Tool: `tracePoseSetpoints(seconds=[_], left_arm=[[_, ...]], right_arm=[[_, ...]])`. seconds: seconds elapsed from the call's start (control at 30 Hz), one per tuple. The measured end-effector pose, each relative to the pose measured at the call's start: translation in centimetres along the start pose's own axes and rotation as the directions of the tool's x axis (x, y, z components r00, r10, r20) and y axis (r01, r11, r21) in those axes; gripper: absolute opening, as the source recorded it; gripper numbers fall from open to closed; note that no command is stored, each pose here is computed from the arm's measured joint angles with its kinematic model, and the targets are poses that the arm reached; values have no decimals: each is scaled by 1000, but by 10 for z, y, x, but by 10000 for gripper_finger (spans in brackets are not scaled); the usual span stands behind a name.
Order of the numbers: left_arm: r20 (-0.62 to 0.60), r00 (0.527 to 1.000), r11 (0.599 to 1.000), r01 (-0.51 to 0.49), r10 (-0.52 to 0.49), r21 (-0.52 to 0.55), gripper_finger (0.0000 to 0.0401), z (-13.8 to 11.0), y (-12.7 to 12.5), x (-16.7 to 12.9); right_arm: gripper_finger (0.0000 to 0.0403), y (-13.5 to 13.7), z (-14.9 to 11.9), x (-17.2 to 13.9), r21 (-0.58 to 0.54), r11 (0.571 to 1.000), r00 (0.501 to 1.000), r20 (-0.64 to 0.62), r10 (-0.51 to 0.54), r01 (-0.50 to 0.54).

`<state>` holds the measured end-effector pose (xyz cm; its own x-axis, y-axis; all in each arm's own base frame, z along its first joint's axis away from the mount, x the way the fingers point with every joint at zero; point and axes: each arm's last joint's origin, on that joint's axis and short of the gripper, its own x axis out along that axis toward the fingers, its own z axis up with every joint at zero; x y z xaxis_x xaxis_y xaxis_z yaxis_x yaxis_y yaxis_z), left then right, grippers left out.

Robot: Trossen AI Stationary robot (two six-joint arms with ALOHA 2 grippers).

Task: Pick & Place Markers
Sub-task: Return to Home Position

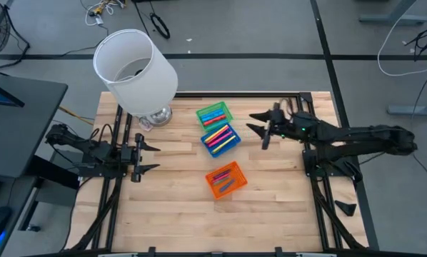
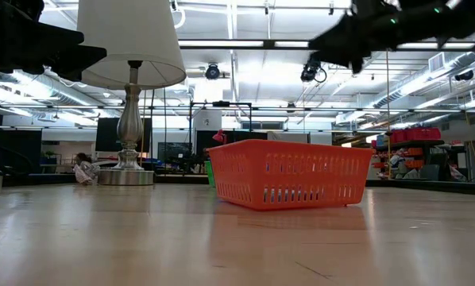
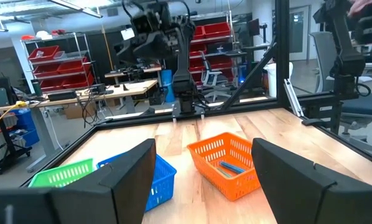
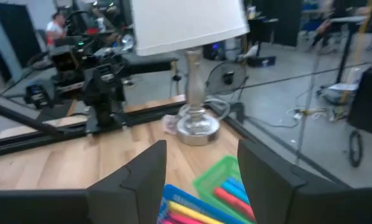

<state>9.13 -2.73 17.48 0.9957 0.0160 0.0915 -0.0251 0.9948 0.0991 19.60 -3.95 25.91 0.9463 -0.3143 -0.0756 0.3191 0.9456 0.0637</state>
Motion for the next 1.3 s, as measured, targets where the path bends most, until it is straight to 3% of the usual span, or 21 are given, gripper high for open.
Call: tracePoseSetpoints(seconds=[0.3, 0.67, 0.93, 1.3], left_arm=[[0, 1000, 1000, 0, 0, 0, 273, 0, 0, 0], [0, 1000, 1000, 0, 0, 0, 273, 0, 0, 0], [0, 1000, 1000, 0, 0, 0, 273, 0, 0, 0], [0, 1000, 1000, 0, 0, 0, 273, 0, 0, 0]], right_arm=[[199, -14, -47, -37, 0, 1000, 999, 13, -31, 31], [199, -23, -77, -60, 29, 998, 997, 57, -58, 57], [199, -25, -91, -72, 42, 997, 992, 106, -62, 58], [199, -26, -88, -84, 38, 998, 988, 145, -60, 55]])
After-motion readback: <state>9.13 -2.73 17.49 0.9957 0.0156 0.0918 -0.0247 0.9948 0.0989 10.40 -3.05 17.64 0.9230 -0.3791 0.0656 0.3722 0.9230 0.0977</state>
